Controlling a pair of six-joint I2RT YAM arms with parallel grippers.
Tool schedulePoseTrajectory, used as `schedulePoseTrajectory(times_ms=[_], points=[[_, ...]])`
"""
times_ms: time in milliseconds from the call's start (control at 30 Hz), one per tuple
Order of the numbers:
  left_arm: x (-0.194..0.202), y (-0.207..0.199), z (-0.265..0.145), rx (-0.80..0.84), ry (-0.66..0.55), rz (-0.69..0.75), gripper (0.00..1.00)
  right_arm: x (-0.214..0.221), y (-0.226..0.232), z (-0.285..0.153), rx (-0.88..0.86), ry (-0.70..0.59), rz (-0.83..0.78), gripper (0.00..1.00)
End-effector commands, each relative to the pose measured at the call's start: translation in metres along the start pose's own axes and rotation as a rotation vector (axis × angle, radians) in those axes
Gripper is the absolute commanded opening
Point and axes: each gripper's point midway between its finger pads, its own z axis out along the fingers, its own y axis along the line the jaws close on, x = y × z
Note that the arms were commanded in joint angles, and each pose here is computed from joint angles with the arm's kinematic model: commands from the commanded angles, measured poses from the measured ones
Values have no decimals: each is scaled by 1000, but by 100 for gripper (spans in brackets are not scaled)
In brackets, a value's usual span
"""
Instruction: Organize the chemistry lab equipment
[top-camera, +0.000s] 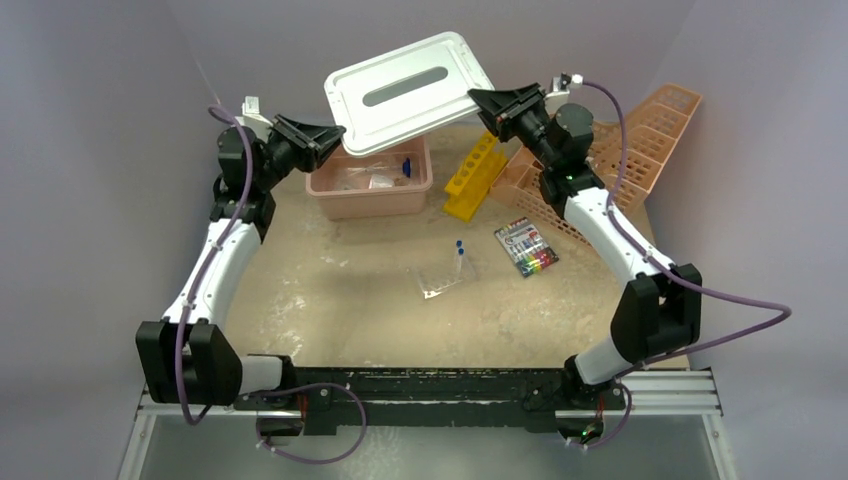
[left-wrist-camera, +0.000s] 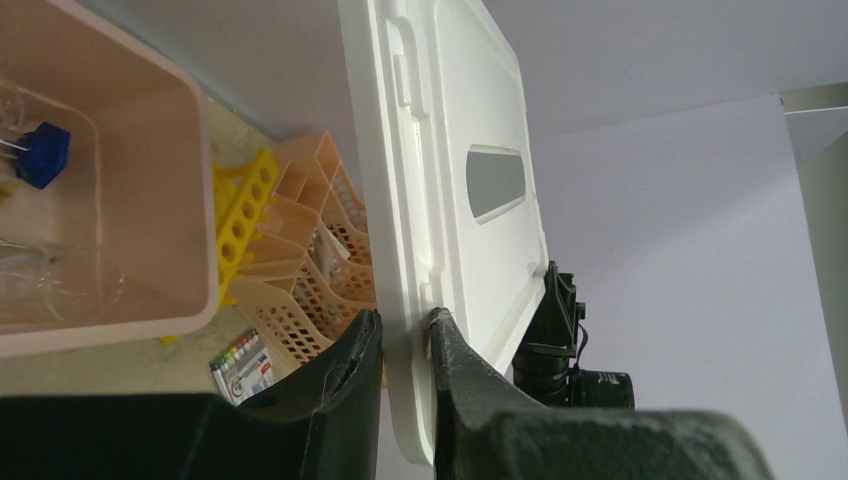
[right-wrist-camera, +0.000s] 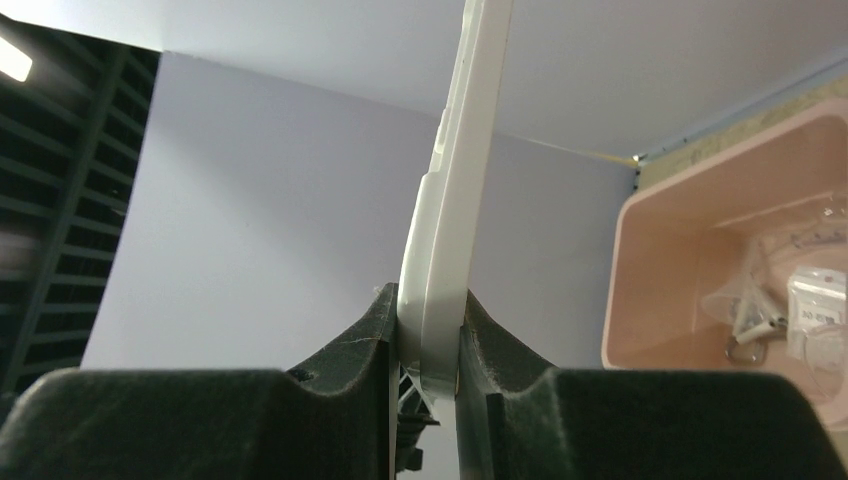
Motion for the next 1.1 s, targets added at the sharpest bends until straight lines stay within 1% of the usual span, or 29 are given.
schedulePoseTrajectory(times_ms=[0,133,233,333,467,600,733,867,1067], points=[[-21,-1,-8,21,-2,100,0,31,-13,0,3,107,-61,9],[-27,11,-7,26,36,121,0,47,-32,7,33,154,-69,11],[-34,25,-7,-2,48,140,0,64,-48,16,58,196,-61,13],[-48,49,-10,-71,41,159,0,77,-63,22,88,226,-53,14],[-58,93,-7,-229,32,185,0,91,-90,29,177,260,-49,16],[-65,123,0,-298,46,189,0,99,-110,37,246,275,-54,18],[-75,143,2,-368,55,198,0,102,-124,44,275,281,-38,26],[-80,158,-1,-421,59,196,0,104,-128,46,295,291,-27,30],[-87,173,-8,-464,50,189,0,102,-132,41,348,290,-40,49]])
